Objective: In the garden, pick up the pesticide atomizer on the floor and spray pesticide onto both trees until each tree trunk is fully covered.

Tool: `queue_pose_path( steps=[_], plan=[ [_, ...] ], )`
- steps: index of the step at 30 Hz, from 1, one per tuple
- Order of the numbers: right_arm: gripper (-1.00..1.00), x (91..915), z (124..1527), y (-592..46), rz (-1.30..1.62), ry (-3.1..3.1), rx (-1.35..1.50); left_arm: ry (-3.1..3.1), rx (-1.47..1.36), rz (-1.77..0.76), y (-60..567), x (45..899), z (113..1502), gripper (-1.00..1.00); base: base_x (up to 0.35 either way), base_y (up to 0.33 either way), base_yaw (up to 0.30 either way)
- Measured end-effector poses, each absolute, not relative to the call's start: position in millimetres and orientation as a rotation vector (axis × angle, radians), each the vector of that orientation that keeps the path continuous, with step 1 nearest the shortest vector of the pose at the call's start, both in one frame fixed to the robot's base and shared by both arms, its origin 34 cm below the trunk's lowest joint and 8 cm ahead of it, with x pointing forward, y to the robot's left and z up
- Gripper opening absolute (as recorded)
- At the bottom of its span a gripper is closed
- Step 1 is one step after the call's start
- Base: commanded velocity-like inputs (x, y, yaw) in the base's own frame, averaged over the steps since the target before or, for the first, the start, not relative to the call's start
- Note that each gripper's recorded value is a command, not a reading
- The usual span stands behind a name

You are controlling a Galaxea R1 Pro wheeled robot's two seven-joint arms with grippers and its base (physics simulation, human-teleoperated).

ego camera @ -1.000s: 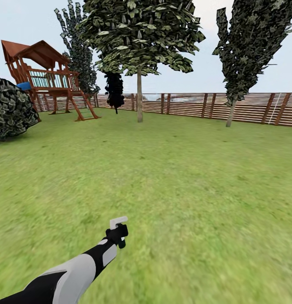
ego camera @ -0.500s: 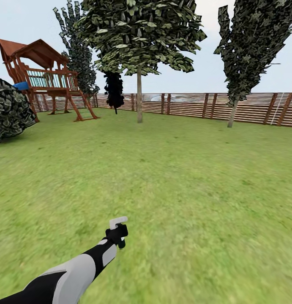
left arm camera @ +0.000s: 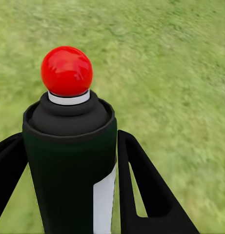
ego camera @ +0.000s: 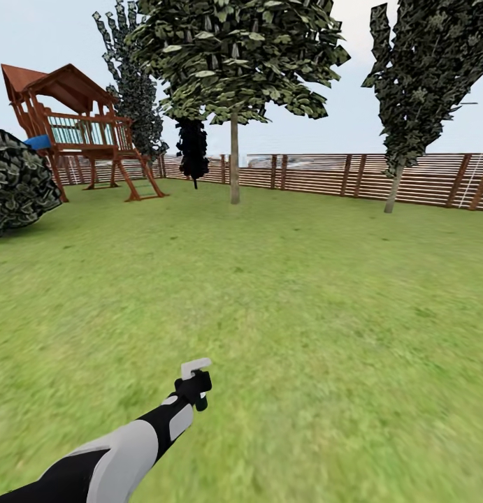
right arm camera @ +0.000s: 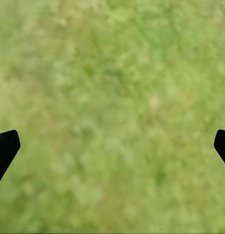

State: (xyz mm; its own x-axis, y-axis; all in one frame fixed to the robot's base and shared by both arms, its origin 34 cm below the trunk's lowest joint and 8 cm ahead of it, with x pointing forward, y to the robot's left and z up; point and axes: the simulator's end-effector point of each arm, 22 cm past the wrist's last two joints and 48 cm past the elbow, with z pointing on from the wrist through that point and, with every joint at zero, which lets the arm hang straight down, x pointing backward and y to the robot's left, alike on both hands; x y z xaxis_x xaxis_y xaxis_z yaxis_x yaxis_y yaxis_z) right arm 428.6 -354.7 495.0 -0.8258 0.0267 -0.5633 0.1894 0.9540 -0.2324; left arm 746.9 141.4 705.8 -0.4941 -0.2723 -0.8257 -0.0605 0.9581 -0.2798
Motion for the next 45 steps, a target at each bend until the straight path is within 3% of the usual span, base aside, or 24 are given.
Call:
queue_pose_path(
  steps=[45],
  plan=[
    [1.00, 428.6, 495.0, -354.8, -0.375, 2.522, 0.153, 2.080, -0.235, -0.260, 141.4, 747.0, 705.9, -1.00, 0.350, 0.000, 0.015]
  ],
)
